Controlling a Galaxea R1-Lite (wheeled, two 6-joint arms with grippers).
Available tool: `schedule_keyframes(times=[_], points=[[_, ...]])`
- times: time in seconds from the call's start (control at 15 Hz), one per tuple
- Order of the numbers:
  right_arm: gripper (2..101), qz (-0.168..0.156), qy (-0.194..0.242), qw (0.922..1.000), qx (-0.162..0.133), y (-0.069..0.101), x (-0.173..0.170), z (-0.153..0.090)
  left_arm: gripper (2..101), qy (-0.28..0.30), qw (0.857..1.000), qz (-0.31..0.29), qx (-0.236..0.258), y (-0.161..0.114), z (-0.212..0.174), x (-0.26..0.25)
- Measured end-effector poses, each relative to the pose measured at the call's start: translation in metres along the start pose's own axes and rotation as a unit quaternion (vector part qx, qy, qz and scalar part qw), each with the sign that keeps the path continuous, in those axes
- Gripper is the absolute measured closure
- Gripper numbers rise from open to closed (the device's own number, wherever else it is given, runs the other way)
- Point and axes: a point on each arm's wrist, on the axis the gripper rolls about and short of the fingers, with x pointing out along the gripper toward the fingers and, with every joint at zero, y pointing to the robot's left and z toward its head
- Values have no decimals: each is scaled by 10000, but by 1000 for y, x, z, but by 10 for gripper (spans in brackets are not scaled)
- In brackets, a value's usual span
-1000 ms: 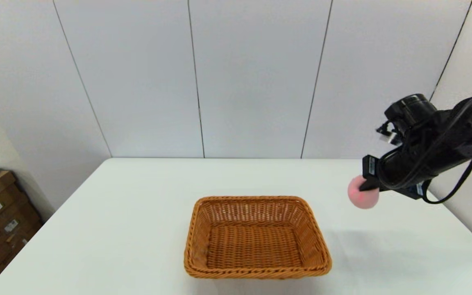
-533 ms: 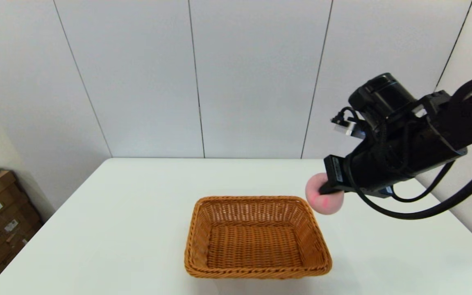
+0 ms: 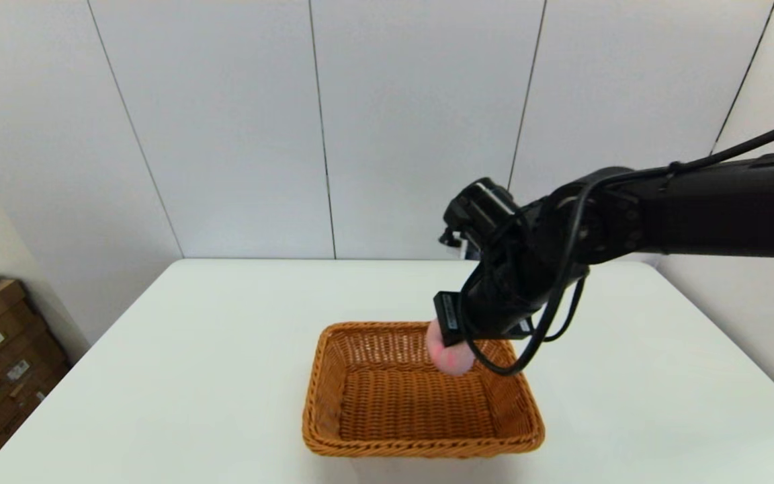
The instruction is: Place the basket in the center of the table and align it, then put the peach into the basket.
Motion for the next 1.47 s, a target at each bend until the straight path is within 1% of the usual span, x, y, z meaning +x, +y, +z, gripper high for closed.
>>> schedule_keyframes(times=[0.07, 0.13, 0.2, 0.27, 0.4, 0.67, 0.8, 0.87, 1.0, 1.13, 1.27, 1.47], points=[[974, 3, 93, 9999, -90, 8, 11, -1, 54, 4, 10000, 2, -2, 0, 0, 0], [892, -9, 180, 9997, -151, 13, 20, -3, 54, 4, 10000, 2, 0, 0, 0, 0], [789, -18, 238, 9996, -170, 16, 27, -4, 54, 2, 10000, 2, 0, 0, 0, 0], [697, -44, 299, 9994, -188, 16, 34, -4, 54, 2, 10000, 2, -2, 0, 0, 0], [549, -51, 377, 9991, -190, 16, 40, -5, 54, 2, 10000, 0, 0, 0, 0, 0], [348, -63, 334, 9994, -33, 7, 37, 1, 54, 2, 10000, 2, -2, 0, 0, 0], [277, -10, 247, 9996, 150, -6, 28, 8, 54, 2, 10000, 2, -4, 0, 0, 0], [249, 34, 165, 9994, 308, -18, 21, 15, 54, 2, 10000, 0, 0, 0, 0, 0], [205, 29, -49, 9977, 675, -52, 0, 29, 54, 0, 10000, 0, -2, 0, 0, 0], [169, -63, -282, 9943, 1030, -97, -25, 40, 54, 1, 10000, 2, -2, 0, 0, 0], [140, -196, -490, 9878, 1466, -149, -50, 44, 54, 1, 10000, 0, -2, 0, 0, 0], [110, -269, -635, 9783, 1951, -217, -83, 36, 54, 2, 10000, 0, 0, 0, 0, 0]])
